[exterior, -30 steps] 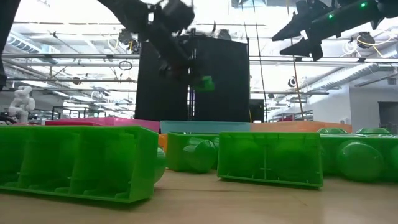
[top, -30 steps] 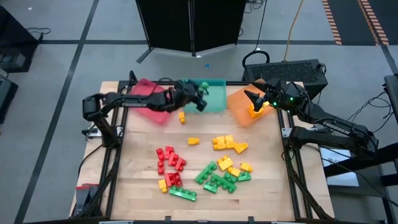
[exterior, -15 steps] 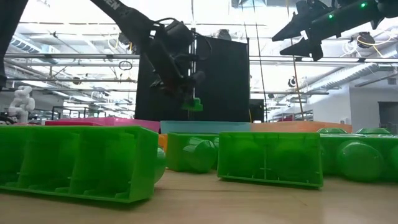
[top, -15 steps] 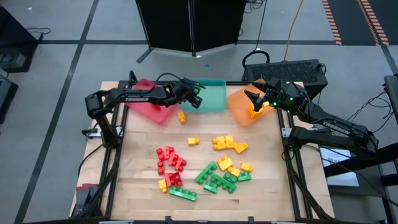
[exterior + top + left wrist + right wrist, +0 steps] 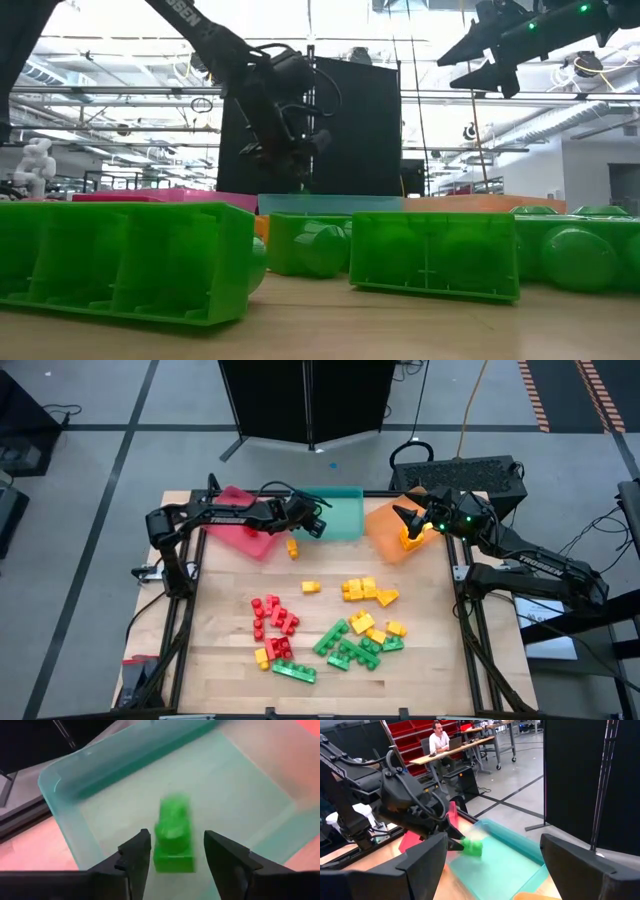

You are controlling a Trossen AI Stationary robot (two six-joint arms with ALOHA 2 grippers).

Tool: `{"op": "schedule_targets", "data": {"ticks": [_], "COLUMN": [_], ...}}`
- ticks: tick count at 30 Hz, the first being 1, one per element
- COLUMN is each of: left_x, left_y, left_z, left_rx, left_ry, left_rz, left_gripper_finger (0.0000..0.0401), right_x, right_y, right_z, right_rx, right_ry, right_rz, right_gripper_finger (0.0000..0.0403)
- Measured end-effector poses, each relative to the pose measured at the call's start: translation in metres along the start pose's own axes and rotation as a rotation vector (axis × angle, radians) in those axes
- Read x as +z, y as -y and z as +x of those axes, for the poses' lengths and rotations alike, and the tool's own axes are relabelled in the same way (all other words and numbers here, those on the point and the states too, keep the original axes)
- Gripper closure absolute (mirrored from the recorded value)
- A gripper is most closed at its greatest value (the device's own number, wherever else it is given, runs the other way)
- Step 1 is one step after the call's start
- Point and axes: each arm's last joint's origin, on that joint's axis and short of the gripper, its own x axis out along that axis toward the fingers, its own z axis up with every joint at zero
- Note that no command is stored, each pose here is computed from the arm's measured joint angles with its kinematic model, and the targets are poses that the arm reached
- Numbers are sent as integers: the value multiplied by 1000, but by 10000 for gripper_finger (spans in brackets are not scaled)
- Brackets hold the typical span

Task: Sort blocks
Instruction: Put the green game piece into the blue bin

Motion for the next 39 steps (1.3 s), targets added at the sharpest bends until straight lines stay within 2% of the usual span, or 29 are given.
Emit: {"op": "schedule_targets", "data": {"ticks": [5, 8, 12, 14, 17, 19, 21, 26, 31, 39], "left_x": [0, 4, 18, 21, 15, 1, -20, -75, -121, -181], "left_y": [0, 4, 24, 35, 54, 70, 87, 126, 154, 198], "left_z": [0, -9, -51, -78, -117, -137, -151, -172, -174, -165], "left_rx": [-8, -125, -349, -424, -518, -578, -593, -519, -436, -508], "left_ry": [1, -15, 59, 117, 163, 151, 111, 72, 63, 87], "left_rz": [5, 22, 173, 244, 282, 331, 381, 440, 343, 99], "left_gripper_finger": [207, 206, 210, 214, 220, 221, 221, 221, 221, 221], "right_x": [0, 0, 0, 0, 0, 0, 0, 0, -1, -6], "right_y": [0, 0, 0, 0, 0, 0, 0, 0, 0, 2], "right_z": [0, 0, 0, 0, 0, 0, 0, 0, 0, 0], "right_rx": [0, 0, 0, 0, 3, 3, 3, 3, 0, -15], "right_ry": [0, 0, 0, 0, -1, -2, -2, -3, -11, -69], "right_rz": [0, 0, -1, -2, -1, -2, -3, -3, -4, -47], "right_gripper_finger": [88, 88, 88, 88, 88, 88, 88, 88, 88, 88]}}
